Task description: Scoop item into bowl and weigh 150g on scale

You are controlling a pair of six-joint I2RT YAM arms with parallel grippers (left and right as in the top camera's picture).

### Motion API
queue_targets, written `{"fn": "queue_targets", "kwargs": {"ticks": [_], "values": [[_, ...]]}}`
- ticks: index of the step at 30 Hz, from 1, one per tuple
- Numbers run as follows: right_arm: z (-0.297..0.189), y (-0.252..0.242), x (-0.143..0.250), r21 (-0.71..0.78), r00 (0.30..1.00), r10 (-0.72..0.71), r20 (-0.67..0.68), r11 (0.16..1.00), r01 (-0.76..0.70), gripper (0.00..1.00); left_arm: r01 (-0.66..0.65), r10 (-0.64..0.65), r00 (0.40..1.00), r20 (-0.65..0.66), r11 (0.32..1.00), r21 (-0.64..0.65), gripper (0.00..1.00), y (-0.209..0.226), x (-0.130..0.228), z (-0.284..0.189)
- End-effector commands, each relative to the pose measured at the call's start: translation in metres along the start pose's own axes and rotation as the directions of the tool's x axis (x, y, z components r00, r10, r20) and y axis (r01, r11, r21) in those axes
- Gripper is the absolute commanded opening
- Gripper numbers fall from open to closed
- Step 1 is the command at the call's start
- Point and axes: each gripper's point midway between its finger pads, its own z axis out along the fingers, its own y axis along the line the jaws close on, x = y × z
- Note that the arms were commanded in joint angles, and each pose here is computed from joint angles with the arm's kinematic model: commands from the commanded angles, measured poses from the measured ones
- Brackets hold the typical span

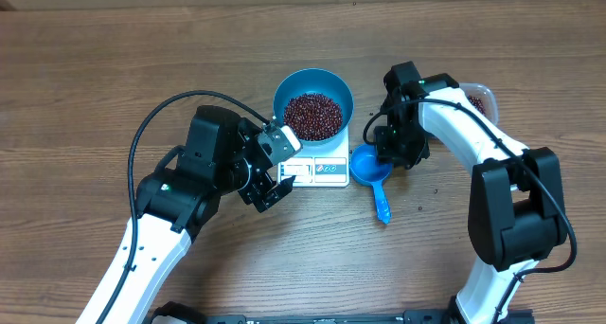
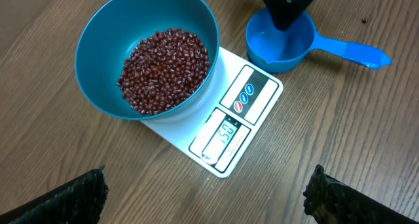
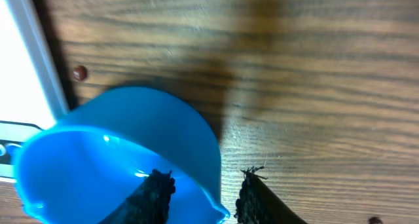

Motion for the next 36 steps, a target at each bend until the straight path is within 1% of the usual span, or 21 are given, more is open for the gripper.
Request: {"fn": "queue_targets", "kwargs": {"ticks": [1, 6, 13, 17, 21, 24, 29, 36], "values": [[-0.006, -0.001, 0.002, 0.005, 1.0, 0.0, 0.019, 1.0, 0.0, 0.33, 0.013, -0.013, 1.0, 0.023, 1.0, -0.008, 1.0, 0.004, -0.009, -0.005], [-0.006, -0.001, 0.001, 0.005, 1.0, -0.001, 0.023, 1.0, 0.001, 0.31, 0.013, -0.013, 1.0, 0.023, 1.0, -0.008, 1.0, 0.004, -0.009, -0.005], [-0.006, 0.0, 0.0, 0.003, 1.0, -0.001, 0.029, 1.0, 0.001, 0.13, 0.013, -0.013, 1.0, 0.023, 1.0, -0.008, 0.99, 0.004, -0.009, -0.005], [-0.006, -0.002, 0.0, 0.011, 1.0, 0.0, 0.03, 1.0, -0.001, 0.08, 0.013, -0.013, 1.0, 0.023, 1.0, -0.008, 1.0, 0.004, -0.009, -0.005], [-0.006, -0.011, 0.001, 0.063, 1.0, 0.003, 0.029, 0.998, -0.004, 0.04, 0.013, -0.013, 1.0, 0.023, 1.0, -0.008, 1.0, 0.004, -0.009, -0.005], [-0.007, -0.018, 0.001, 0.1, 0.999, 0.014, 0.034, 0.995, -0.017, 0.04, 0.013, -0.013, 1.0, 0.023, 1.0, -0.008, 0.99, 0.004, -0.009, -0.005], [-0.007, -0.021, 0.0, 0.108, 0.999, 0.023, 0.037, 0.994, -0.027, 0.04, 0.013, -0.013, 1.0, 0.023, 1.0, -0.008, 1.0, 0.004, -0.009, -0.005], [-0.01, -0.038, -0.003, 0.137, 0.997, 0.058, 0.048, 0.989, -0.064, 0.04, 0.013, -0.013, 1.0, 0.023, 1.0, -0.008, 0.99, 0.004, -0.009, -0.005]]}}
